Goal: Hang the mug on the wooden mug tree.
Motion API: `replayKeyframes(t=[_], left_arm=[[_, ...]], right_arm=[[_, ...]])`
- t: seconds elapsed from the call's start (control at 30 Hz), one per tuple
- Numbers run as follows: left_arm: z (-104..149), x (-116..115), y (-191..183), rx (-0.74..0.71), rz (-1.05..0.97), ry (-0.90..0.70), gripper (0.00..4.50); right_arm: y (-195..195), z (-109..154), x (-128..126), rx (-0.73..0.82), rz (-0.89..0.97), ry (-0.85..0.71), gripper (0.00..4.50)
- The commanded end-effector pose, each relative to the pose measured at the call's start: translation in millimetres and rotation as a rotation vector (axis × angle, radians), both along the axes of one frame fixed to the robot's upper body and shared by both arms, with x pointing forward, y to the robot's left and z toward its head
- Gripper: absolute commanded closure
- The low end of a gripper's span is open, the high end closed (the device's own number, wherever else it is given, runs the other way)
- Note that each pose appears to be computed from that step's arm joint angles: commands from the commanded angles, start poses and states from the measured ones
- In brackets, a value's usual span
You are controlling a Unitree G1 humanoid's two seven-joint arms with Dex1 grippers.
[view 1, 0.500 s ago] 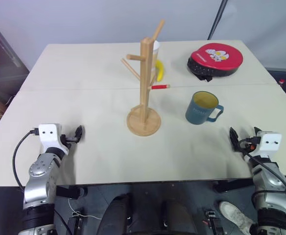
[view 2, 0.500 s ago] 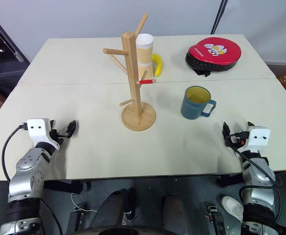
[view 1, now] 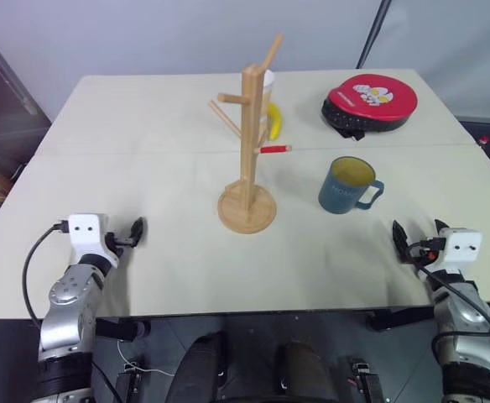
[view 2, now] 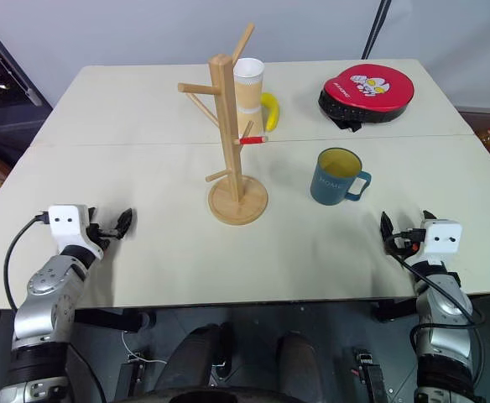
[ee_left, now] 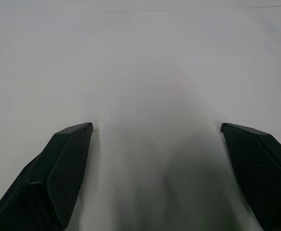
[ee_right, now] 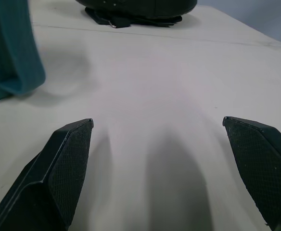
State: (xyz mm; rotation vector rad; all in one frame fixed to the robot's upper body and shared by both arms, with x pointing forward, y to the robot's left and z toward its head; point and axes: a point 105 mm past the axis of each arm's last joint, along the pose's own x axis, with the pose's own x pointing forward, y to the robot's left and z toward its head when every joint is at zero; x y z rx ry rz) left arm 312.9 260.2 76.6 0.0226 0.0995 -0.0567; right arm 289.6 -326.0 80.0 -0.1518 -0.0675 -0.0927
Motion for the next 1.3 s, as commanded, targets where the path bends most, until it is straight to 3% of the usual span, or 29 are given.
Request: replayKeyframes(t=[0.03, 0.13, 0.3, 0.43, 0.73, 1.3], left_arm=[[21, -5, -32, -0.029, -0.178, -0.086, 0.0], [25, -13, -59, -0.037, -0.348, -0.098, 0.0], [32, -53, -117, -0.003, -0.78, -0.106, 0.0], [39, -68, -146, 0.015, -0.961, -0.11, 0.0], [58, -68, -175, 0.045, -1.057, -0.187, 0.0], [69, -64, -187, 0.062, -1.081, -0.214, 0.0]], right_arm=[[10, 15, 1, -0.027, 0.035, -0.039, 0.03], [18, 20, 2, -0.031, 0.073, -0.057, 0.03], [33, 18, -1, -0.042, 0.142, -0.053, 0.03], [36, 23, 8, -0.024, 0.13, -0.075, 0.03], [40, 31, 27, -0.008, 0.11, -0.098, 0.03], [53, 38, 44, -0.011, 0.105, -0.104, 0.03]])
